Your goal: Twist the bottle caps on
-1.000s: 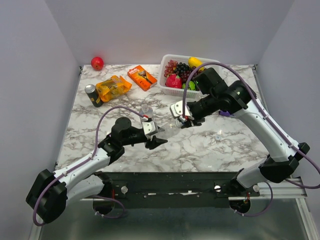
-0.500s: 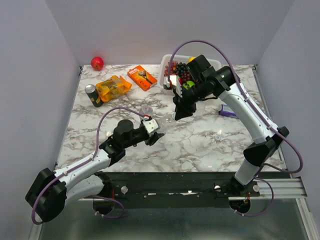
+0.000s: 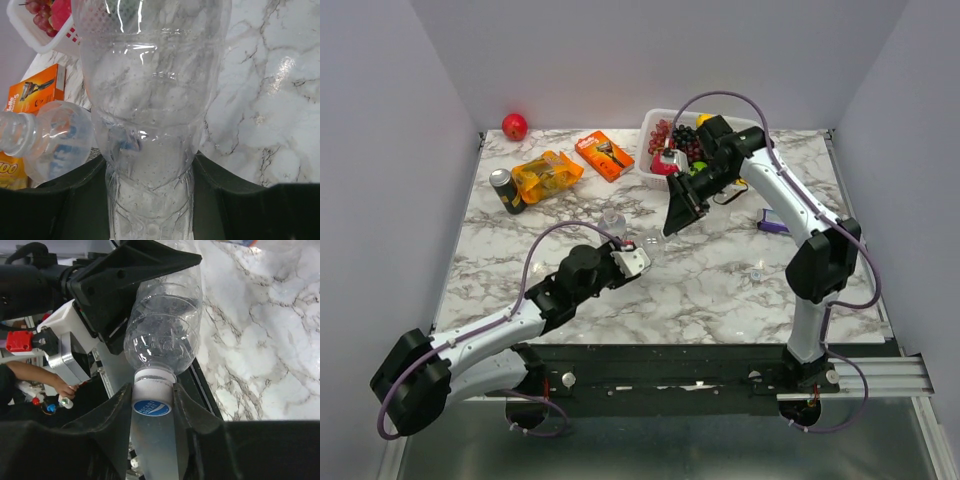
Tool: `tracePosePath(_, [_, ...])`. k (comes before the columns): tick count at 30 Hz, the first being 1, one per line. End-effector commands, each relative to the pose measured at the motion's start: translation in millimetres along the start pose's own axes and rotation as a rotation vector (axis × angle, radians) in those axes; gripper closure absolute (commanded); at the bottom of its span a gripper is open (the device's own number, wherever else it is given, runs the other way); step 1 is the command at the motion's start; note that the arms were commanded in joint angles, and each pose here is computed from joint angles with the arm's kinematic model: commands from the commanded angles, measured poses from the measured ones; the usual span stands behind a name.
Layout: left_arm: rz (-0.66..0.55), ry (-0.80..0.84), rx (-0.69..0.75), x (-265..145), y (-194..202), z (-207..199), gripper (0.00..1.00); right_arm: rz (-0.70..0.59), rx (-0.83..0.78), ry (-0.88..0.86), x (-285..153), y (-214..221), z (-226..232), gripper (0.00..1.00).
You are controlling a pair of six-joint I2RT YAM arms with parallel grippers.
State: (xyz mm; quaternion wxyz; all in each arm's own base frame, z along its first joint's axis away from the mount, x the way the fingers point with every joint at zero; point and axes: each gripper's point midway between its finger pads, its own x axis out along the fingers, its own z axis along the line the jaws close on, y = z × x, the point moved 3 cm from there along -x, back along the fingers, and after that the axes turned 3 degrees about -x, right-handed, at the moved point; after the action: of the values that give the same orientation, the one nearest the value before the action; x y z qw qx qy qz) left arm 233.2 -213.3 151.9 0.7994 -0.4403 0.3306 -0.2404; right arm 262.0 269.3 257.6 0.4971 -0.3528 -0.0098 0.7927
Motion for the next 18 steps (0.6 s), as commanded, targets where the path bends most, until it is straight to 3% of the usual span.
tracePosePath(1, [-0.129,0.163,-0.017,-7,-42,-19,1.00,-0.162,-0.284,-0.125,-35,-35,63,0.40])
tracePosePath(3, [-0.124,0.282,-0.057,-14,-39,-39,1.00,-0.208,-0.485,-0.025,-55,-41,70,0.31])
tracePosePath(4, [-0.125,0.300,-0.075,-18,-40,-41,1.00,-0.231,-0.705,0.016,-68,-37,82,0.29])
tracePosePath(6, [-0.123,0.343,-0.143,-23,-42,-47,1.00,-0.207,-0.850,0.043,-67,-20,75,0.27])
tracePosePath(7, [-0.133,0.341,-0.158,-26,-44,-43,1.00,-0.227,-1.055,0.076,-78,-8,88,0.27])
tracePosePath(13, [-0.124,0.398,-0.157,-29,-56,-34,1.00,-0.183,-1.466,0.204,-66,32,67,0.27])
tracePosePath(18, [-0.143,0.383,-0.101,-28,-62,-26,1.00,-0.182,-1.614,0.223,-57,33,68,0.29])
